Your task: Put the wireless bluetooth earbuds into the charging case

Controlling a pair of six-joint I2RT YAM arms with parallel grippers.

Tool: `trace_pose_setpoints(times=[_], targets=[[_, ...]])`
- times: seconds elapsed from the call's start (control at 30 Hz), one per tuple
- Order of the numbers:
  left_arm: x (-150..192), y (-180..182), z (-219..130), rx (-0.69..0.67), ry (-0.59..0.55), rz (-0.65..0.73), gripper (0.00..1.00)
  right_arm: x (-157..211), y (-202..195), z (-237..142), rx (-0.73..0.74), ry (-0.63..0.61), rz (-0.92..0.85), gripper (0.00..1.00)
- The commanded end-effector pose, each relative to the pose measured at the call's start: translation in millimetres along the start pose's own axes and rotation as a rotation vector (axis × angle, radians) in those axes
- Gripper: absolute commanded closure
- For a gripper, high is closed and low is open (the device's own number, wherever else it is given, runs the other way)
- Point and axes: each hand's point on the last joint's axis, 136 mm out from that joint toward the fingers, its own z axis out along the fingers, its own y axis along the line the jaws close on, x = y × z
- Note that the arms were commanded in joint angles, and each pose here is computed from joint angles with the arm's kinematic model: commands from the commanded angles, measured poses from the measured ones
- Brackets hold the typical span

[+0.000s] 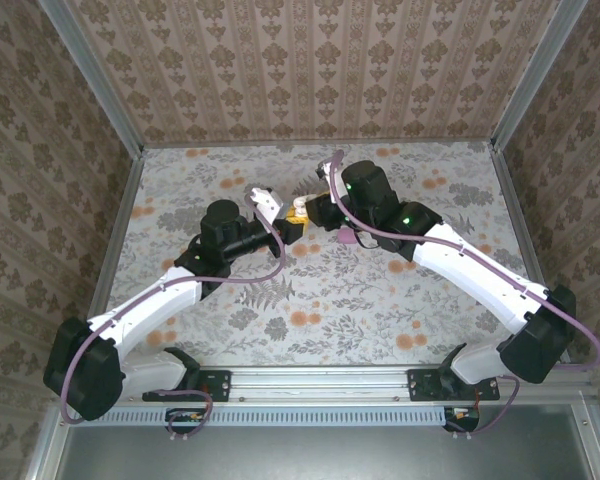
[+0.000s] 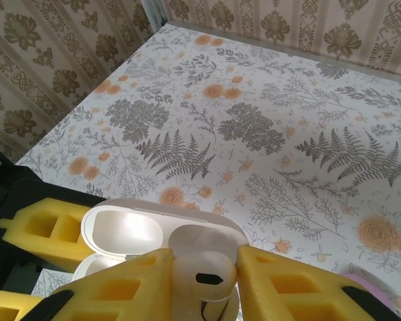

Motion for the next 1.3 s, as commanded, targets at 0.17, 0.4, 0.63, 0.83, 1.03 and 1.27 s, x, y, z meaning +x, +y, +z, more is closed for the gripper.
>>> trace_pose_setpoints(times=[0.17, 0.4, 0.63, 0.83, 1.03, 1.27], targets=[[-50, -8, -8, 0.017, -0.136, 0.051, 0.89, 12, 6, -2, -0.040, 0.036, -0.006, 0.65], [-50, -9, -8, 0.020, -0.135, 0.052, 0.89, 10, 5, -3, -0.044, 0.036, 0.017, 0.61], [-52, -9, -9, 0.020, -0.138, 0.061, 0.89, 5, 2, -4, -0.062, 0.027, 0.089, 0.50], [-51, -9, -8, 0.027, -0.133, 0.065, 0.89, -11, 2, -17, -0.131, -0.006, 0.231, 0.45], [-49, -9, -7, 0.029, -0.128, 0.064, 0.89, -19, 12, -21, -0.216, -0.013, 0.268, 0.42], [-47, -9, -6, 0.032, -0.122, 0.062, 0.89, -27, 17, -26, -0.258, -0.031, 0.291, 0.38]])
